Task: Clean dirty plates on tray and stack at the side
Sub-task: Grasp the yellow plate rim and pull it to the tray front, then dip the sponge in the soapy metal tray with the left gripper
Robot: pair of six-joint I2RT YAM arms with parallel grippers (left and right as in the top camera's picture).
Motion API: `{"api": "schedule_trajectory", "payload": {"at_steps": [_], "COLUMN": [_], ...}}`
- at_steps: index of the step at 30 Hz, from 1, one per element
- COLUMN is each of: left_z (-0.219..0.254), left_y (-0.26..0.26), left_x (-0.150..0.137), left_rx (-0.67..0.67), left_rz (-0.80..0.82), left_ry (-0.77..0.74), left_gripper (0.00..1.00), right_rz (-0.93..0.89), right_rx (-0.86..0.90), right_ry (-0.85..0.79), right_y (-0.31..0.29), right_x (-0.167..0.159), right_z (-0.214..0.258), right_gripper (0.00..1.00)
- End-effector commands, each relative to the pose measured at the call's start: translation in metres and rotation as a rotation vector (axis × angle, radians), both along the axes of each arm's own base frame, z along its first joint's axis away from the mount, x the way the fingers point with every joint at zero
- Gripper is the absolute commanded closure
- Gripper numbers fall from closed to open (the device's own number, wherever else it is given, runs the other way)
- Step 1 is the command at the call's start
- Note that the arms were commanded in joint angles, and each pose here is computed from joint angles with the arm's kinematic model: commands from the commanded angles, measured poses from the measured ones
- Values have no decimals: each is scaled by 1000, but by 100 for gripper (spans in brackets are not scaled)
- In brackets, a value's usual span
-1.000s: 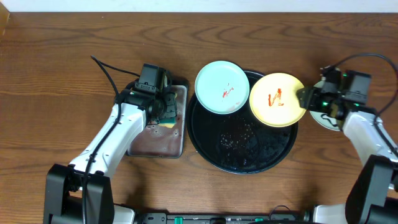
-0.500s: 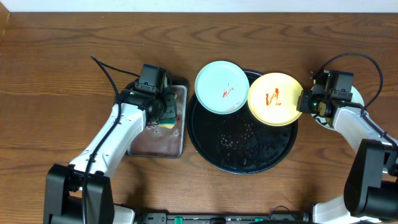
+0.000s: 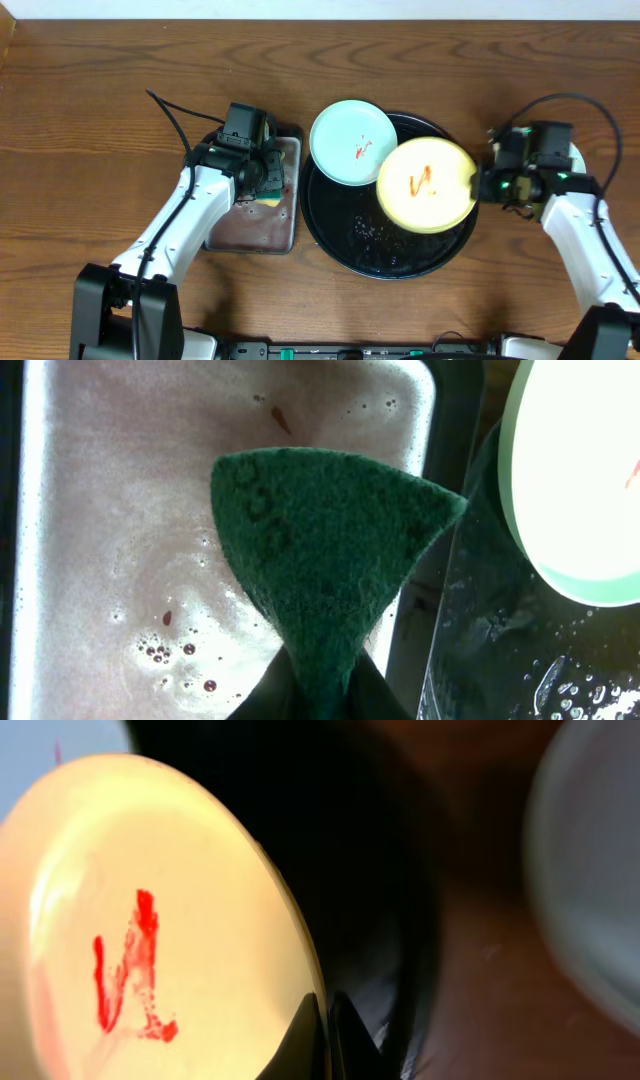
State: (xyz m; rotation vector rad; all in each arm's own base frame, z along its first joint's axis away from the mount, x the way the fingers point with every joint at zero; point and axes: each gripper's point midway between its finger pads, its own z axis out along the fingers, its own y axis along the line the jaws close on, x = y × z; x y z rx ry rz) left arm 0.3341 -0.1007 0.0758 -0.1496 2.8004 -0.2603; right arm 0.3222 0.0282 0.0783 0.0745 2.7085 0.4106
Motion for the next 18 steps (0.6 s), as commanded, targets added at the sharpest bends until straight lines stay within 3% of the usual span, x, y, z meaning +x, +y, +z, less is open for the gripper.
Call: {"api": "schedule_trajectory", "payload": {"at_steps": [1, 10, 14, 18], "left_z": [-4, 0, -4, -4], "left_y": [-7, -53, -22, -4], "left_x": [-3, -10, -8, -6], "left_rx": [4, 12, 201, 242], "left_rz": [-33, -250, -192, -136], "left_ry": [8, -54, -61, -49], "left_gripper": [90, 90, 91, 91], "right_rz": [62, 153, 170, 163], "right_rx": [31, 40, 40, 21], "right_ry": [62, 87, 70, 66], "right_y": [22, 58, 63, 60], "right_x": [-16, -38, -37, -35], "right_z": [-15, -56, -56, -56], "right_gripper": [99, 99, 99, 99]}}
